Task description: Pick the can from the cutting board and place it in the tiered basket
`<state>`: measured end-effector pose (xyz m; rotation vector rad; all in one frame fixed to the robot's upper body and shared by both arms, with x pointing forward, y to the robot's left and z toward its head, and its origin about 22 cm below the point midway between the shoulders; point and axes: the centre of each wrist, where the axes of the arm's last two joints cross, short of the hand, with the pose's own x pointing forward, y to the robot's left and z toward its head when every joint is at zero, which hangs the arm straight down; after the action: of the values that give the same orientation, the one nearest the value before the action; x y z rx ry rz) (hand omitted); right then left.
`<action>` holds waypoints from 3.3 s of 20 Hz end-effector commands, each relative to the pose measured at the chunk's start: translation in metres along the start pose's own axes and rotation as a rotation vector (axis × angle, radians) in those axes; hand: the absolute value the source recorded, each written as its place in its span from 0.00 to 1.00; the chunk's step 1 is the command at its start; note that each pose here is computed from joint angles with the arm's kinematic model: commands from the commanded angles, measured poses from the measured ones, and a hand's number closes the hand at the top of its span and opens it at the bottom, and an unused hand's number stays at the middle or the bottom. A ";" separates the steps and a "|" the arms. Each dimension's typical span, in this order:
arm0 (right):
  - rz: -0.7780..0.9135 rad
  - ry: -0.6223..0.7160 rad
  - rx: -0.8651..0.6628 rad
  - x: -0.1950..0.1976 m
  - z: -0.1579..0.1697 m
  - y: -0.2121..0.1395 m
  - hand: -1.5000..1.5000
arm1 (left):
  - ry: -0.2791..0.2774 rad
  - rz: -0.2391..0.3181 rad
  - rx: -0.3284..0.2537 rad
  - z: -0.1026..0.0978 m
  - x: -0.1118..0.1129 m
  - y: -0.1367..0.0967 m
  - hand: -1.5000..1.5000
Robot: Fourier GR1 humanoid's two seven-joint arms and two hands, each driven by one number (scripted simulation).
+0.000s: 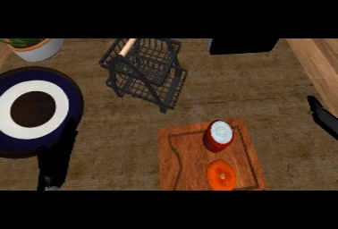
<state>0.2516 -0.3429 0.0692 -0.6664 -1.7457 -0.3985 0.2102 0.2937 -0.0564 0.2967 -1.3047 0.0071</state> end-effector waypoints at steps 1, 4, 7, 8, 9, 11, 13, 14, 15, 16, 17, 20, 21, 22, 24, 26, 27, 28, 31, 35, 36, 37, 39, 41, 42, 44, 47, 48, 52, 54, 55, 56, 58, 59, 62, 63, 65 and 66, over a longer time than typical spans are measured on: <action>-0.039 0.029 -0.279 -0.003 0.044 0.000 0.00 | 0.017 0.004 -0.013 0.008 -0.005 -0.018 0.50; -0.049 -0.035 -0.191 0.038 0.073 0.010 0.00 | 0.011 0.016 -0.046 0.007 0.009 -0.033 0.50; 0.105 0.090 -0.025 0.041 0.102 -0.009 0.00 | 0.005 0.003 -0.023 0.005 0.008 -0.034 0.50; 0.157 0.164 0.038 0.036 0.103 -0.012 0.00 | 0.013 0.034 -0.042 0.018 0.003 -0.049 0.50; 0.205 0.222 0.103 0.037 0.107 -0.021 0.00 | -0.006 0.006 -0.019 0.013 0.011 -0.043 0.50; 0.293 0.281 0.232 0.043 0.122 -0.024 0.00 | -0.001 -0.003 -0.020 0.008 0.008 -0.031 0.50; 0.427 0.281 0.286 0.052 0.118 -0.032 0.00 | 0.007 -0.010 -0.033 0.009 0.006 -0.029 0.50; 0.471 0.295 0.286 0.053 0.117 -0.030 0.00 | -0.025 -0.012 -0.038 0.009 0.018 -0.036 0.50; 0.538 0.308 0.325 0.057 0.123 -0.037 0.00 | -0.008 -0.017 -0.040 0.019 0.003 -0.039 0.50; 0.610 0.308 0.352 0.067 0.116 -0.042 0.00 | 0.007 0.004 -0.030 0.008 0.012 -0.044 0.50; 0.651 0.315 0.344 0.069 0.111 -0.038 0.00 | -0.025 -0.024 -0.033 0.007 0.012 -0.038 0.50; 0.782 0.348 0.336 0.089 0.112 -0.038 0.00 | -0.004 -0.012 -0.052 0.010 0.011 -0.043 0.50; 0.822 0.352 0.327 0.091 0.109 -0.035 0.00 | -0.002 0.006 -0.063 0.007 0.015 -0.057 0.50; 0.816 0.356 0.289 0.102 0.111 -0.031 0.00 | -0.016 -0.024 -0.055 0.011 0.012 -0.042 0.50; 0.848 0.354 0.269 0.122 0.104 -0.022 0.00 | -0.026 -0.016 -0.062 0.003 0.017 -0.050 0.50; 0.877 0.388 0.238 0.113 0.103 -0.010 0.00 | -0.016 -0.006 -0.087 0.002 0.020 -0.042 0.50; 0.880 0.387 0.239 0.124 0.109 -0.008 0.00 | -0.011 -0.026 -0.081 0.003 0.014 -0.047 0.50; 0.911 0.397 0.244 0.111 0.108 -0.002 0.00 | -0.027 -0.019 -0.084 -0.004 0.011 -0.056 0.50; 0.959 0.416 0.248 0.108 0.111 0.012 0.00 | -0.020 -0.007 -0.094 0.004 0.018 -0.055 0.50; 1.092 0.456 0.282 0.096 0.115 0.023 0.00 | -0.032 -0.020 -0.109 0.008 0.015 -0.060 0.50; 1.110 0.475 0.281 0.091 0.109 0.029 0.00 | -0.016 -0.022 -0.094 0.008 0.010 -0.058 0.50; 1.130 0.485 0.292 0.089 0.112 0.033 0.00 | -0.021 -0.012 -0.095 0.000 0.021 -0.062 0.50; 1.152 0.524 0.323 0.080 0.118 0.042 0.00 | -0.016 -0.011 -0.104 0.006 0.012 -0.063 0.50; 1.160 0.535 0.345 0.080 0.112 0.052 0.00 | -0.023 -0.019 -0.089 0.001 0.019 -0.060 0.50; 1.141 0.530 0.349 0.081 0.114 0.056 0.00 | -0.012 -0.019 -0.079 -0.009 0.016 -0.040 0.50; 1.131 0.545 0.370 0.073 0.114 0.076 0.00 | -0.026 -0.010 -0.089 0.000 0.017 -0.054 0.50; 1.110 0.516 0.381 0.077 0.114 0.099 0.00 | 0.006 -0.009 -0.069 -0.002 0.019 -0.065 0.50; 1.127 0.539 0.391 0.070 0.116 0.104 0.00 | 0.003 -0.008 -0.076 0.007 0.011 -0.055 0.50; 1.174 0.568 0.434 0.064 0.120 0.122 0.00 | 0.005 -0.007 -0.081 0.010 0.013 -0.060 0.50; 1.220 0.617 0.462 0.054 0.117 0.128 0.00 | -0.015 -0.017 -0.055 0.005 0.013 -0.056 0.50; 1.238 0.632 0.467 0.050 0.117 0.130 0.00 | -0.013 0.001 -0.065 0.001 0.021 -0.051 0.50; 1.243 0.658 0.482 0.042 0.123 0.138 0.00 | 0.004 0.009 -0.075 0.001 0.014 -0.067 0.50; 1.240 0.667 0.486 0.046 0.120 0.142 0.00 | 0.012 -0.010 -0.062 0.006 0.008 -0.046 0.50; 1.248 0.670 0.477 0.042 0.124 0.147 0.00 | -0.001 0.000 -0.057 0.000 0.020 -0.044 0.50; 1.240 0.704 0.488 0.043 0.115 0.167 0.00 | -0.005 -0.004 -0.050 0.002 0.013 -0.048 0.50; 1.240 0.696 0.481 0.041 0.121 0.175 0.00 | 0.006 -0.005 -0.055 0.007 0.005 -0.046 0.50; 1.266 0.716 0.486 0.041 0.102 0.159 0.00 | 0.001 0.006 -0.074 0.014 0.006 -0.040 0.50; 1.252 0.712 0.476 0.048 0.102 0.170 0.00 | 0.012 -0.010 -0.051 0.009 0.012 -0.053 0.50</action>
<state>0.2573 -0.1517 0.0623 -0.8994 -0.7220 0.6242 0.2171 0.2430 -0.0526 0.2470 -1.3109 -0.0341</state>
